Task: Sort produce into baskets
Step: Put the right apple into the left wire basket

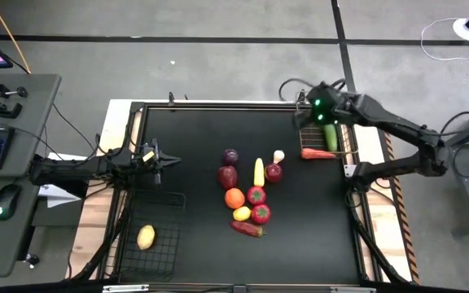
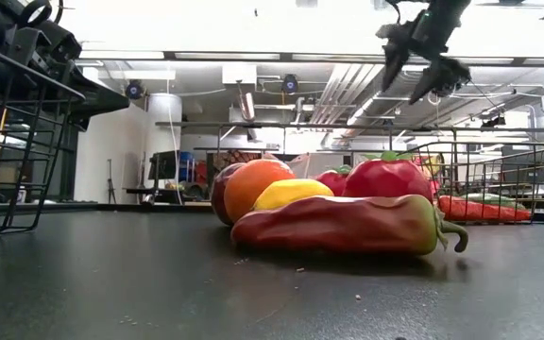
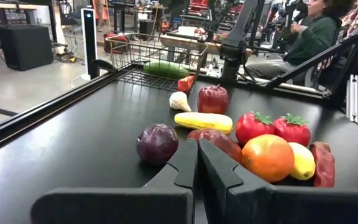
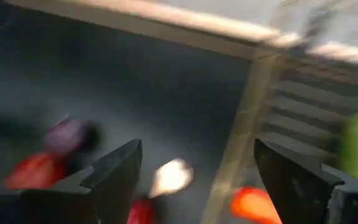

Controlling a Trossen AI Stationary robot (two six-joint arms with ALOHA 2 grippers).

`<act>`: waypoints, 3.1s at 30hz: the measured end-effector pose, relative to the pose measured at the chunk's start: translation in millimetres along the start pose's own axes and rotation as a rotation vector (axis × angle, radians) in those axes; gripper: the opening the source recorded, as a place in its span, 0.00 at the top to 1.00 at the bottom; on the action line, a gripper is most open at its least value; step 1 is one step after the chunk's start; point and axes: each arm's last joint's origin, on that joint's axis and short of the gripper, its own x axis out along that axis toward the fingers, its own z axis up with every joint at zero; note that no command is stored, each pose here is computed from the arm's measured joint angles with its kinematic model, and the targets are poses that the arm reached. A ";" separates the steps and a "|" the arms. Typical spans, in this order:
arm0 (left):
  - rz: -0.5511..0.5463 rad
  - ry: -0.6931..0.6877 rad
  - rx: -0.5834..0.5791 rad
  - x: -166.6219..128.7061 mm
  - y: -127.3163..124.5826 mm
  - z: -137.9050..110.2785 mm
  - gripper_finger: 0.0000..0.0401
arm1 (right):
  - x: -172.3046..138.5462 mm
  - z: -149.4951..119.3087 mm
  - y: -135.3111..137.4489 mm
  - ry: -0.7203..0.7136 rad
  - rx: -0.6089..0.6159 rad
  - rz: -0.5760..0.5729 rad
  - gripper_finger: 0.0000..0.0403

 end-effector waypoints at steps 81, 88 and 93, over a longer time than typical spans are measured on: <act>0.000 -0.001 0.000 0.0 0.0 0.0 1.00 | 20.3 -82.9 258.5 -0.288 -0.443 0.787 0.42; 0.000 0.000 0.000 0.0 0.0 0.1 1.00 | 60.8 -126.5 300.0 -0.255 -0.407 1.070 0.42; 0.000 0.000 0.000 0.0 0.0 -0.1 1.00 | 89.3 -146.7 314.7 -0.297 -0.334 1.189 0.42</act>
